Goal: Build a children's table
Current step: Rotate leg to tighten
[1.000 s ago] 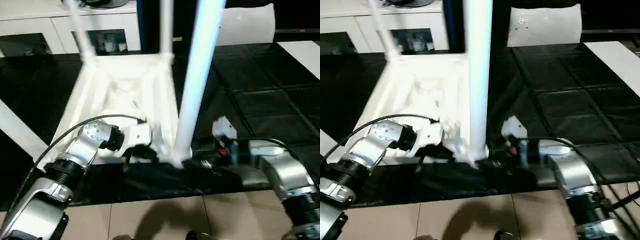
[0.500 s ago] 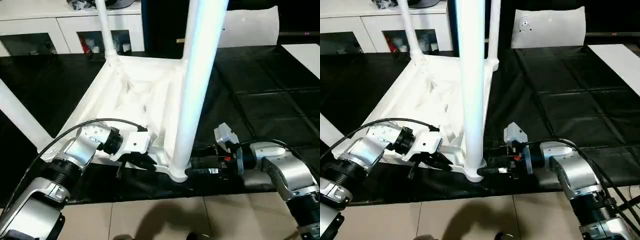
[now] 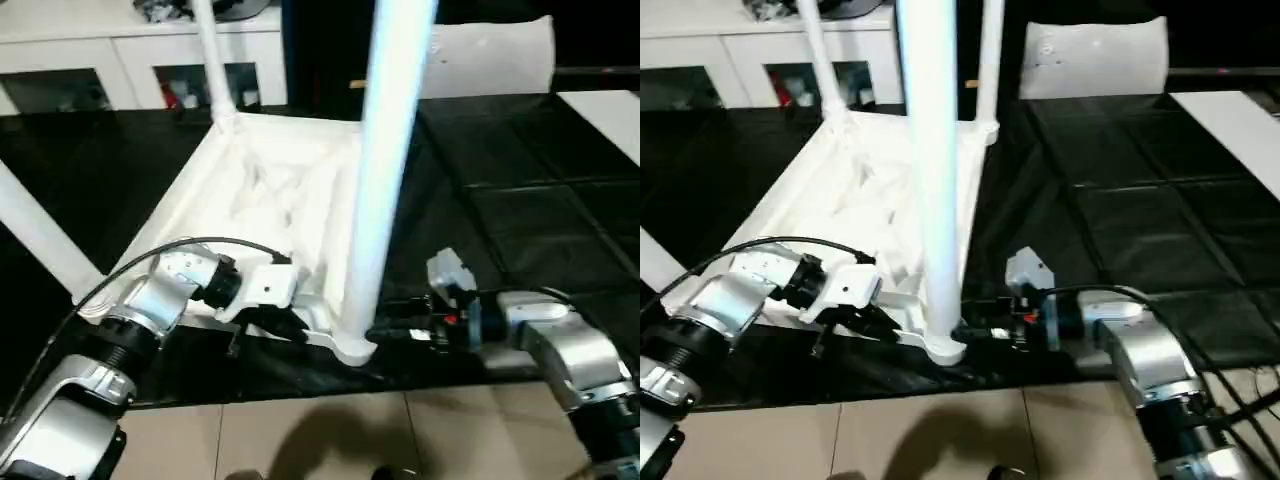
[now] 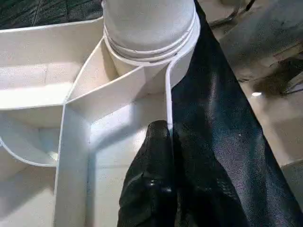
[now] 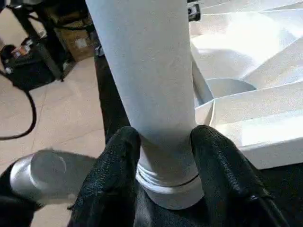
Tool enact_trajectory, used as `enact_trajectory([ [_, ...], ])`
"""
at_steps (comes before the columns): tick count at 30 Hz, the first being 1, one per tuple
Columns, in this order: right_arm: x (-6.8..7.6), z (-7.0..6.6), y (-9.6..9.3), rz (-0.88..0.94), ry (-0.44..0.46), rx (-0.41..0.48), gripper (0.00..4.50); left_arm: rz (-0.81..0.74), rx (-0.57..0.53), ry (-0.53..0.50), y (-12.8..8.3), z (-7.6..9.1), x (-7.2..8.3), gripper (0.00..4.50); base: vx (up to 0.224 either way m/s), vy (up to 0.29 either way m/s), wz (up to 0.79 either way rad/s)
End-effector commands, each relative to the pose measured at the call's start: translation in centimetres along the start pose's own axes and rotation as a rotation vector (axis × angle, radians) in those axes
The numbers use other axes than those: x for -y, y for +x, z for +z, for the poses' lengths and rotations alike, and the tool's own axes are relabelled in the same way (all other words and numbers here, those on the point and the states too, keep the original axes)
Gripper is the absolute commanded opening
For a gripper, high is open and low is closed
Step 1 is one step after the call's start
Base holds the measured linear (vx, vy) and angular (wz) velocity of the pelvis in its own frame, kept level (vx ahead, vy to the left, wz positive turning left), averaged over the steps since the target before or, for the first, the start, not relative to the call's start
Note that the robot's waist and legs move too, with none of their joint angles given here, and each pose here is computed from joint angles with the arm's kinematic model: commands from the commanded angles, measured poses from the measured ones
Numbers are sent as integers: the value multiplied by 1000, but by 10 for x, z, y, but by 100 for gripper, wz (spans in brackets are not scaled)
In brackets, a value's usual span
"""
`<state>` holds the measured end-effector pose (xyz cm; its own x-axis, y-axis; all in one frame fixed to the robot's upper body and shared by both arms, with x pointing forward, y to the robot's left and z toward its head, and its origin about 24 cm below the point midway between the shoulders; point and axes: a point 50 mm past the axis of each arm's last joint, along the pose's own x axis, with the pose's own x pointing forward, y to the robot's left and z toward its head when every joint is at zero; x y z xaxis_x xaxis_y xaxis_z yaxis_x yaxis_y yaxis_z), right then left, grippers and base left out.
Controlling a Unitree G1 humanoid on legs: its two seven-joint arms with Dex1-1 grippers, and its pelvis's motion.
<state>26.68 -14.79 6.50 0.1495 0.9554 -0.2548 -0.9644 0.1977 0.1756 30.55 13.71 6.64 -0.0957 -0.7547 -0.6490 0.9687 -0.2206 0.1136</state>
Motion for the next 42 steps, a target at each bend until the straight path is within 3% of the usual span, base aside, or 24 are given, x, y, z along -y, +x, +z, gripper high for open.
enact_trajectory([
  [1, 0, 12, 6, 13, -18, 61, 230, -1, 0, 24, 8, 3, 0, 0, 0, 0, 0],
  [11, 1, 13, 10, -10, -79, 52, 321, 28, -21, 30, 10, 1, -2, 0, 0, 0, 0],
  [16, 0, 10, 17, 9, -57, 50, 321, 32, -28, 32, 10, 1, -3, 0, 0, 0, 0],
  [22, 0, 9, 16, 28, -20, 48, 250, 34, -34, 35, 9, 0, -4, 0, 0, 0, 0],
  [28, -1, 8, 14, 39, -6, 36, 212, 37, -34, 33, 9, 0, -5, 0, 0, 0, 0],
  [37, -2, 10, 19, 34, 30, 72, 202, 55, -32, 12, 10, -2, -5, 0, 0, 0, 0],
  [40, -2, 11, 26, -21, 49, 103, 202, 120, -4, -56, 12, 2, -11, 0, 0, 0, 0],
  [42, 5, 10, 36, -149, 69, 106, 202, 222, 29, -122, 18, 9, -22, 0, 0, 0, 0],
])
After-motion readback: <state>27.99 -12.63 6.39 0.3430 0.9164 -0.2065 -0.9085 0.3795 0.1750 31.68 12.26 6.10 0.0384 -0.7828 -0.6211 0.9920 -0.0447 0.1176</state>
